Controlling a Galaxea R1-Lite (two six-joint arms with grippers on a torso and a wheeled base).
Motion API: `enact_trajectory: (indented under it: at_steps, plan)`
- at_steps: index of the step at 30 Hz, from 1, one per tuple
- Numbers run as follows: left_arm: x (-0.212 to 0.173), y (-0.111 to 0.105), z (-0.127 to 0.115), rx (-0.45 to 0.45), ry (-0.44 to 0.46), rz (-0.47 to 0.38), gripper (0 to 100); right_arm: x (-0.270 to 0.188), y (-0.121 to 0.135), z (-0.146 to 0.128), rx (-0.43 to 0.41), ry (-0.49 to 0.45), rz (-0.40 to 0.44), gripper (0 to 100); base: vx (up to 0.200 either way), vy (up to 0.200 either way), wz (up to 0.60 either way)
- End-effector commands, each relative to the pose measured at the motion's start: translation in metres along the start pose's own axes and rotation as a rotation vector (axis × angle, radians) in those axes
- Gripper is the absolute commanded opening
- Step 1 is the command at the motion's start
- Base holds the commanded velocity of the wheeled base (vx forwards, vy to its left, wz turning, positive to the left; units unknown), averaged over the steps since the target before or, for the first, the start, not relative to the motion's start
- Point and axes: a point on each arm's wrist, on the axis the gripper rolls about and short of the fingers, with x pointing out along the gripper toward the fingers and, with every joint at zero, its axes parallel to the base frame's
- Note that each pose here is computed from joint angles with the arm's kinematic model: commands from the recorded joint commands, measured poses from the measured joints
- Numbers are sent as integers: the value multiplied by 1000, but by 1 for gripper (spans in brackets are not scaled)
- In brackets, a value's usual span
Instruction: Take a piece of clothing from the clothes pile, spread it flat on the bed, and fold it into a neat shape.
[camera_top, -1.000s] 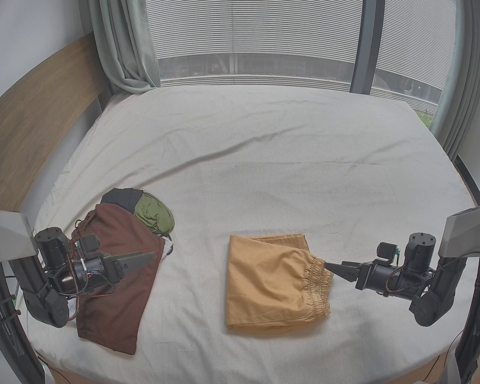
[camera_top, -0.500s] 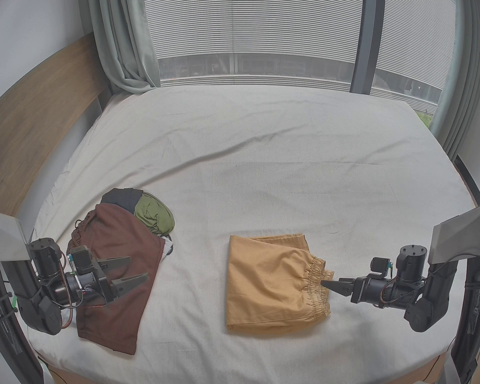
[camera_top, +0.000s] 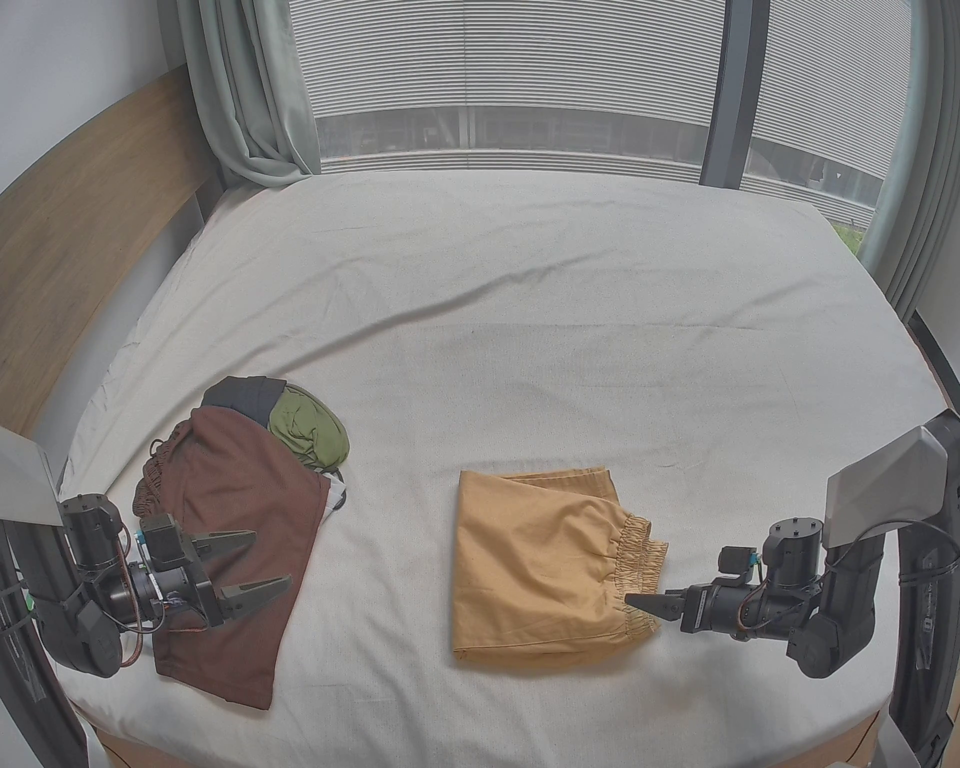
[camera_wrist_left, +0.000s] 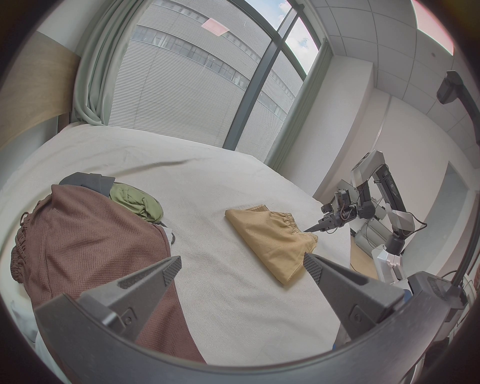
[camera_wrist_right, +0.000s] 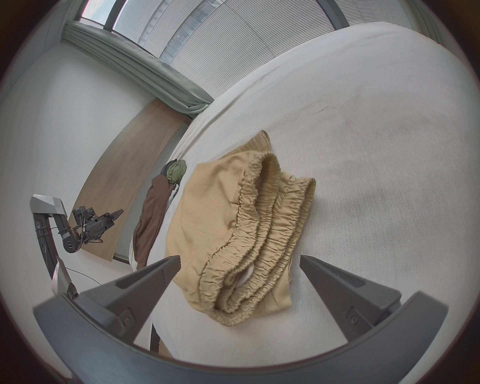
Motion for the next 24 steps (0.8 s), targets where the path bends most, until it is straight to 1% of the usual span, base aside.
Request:
enact_trajectory:
  at_steps: [1, 4, 9, 15, 16, 24]
  plan:
    - [0, 1, -1, -6, 1, 1, 100, 14, -9, -11, 19, 35, -16, 100, 0, 0, 0]
    - [1, 0, -1, -8, 4, -3, 100, 18, -8, -11, 30, 34, -7, 100, 0, 0, 0]
    - [2, -1, -2, -5, 7, -9, 100, 34, -8, -17, 60, 25, -41, 100, 0, 0, 0]
    - [2, -2, -2, -5, 8, -11, 100, 40, -1, -18, 95, 29, -22, 100, 0, 0, 0]
    - [2, -3, -3, -6, 10, -13, 100, 45, 3, -17, 106, 22, -7, 100, 0, 0, 0]
    - [4, -5, -3, -7, 16, -23, 100, 54, 11, -15, 138, 8, 14, 100, 0, 0, 0]
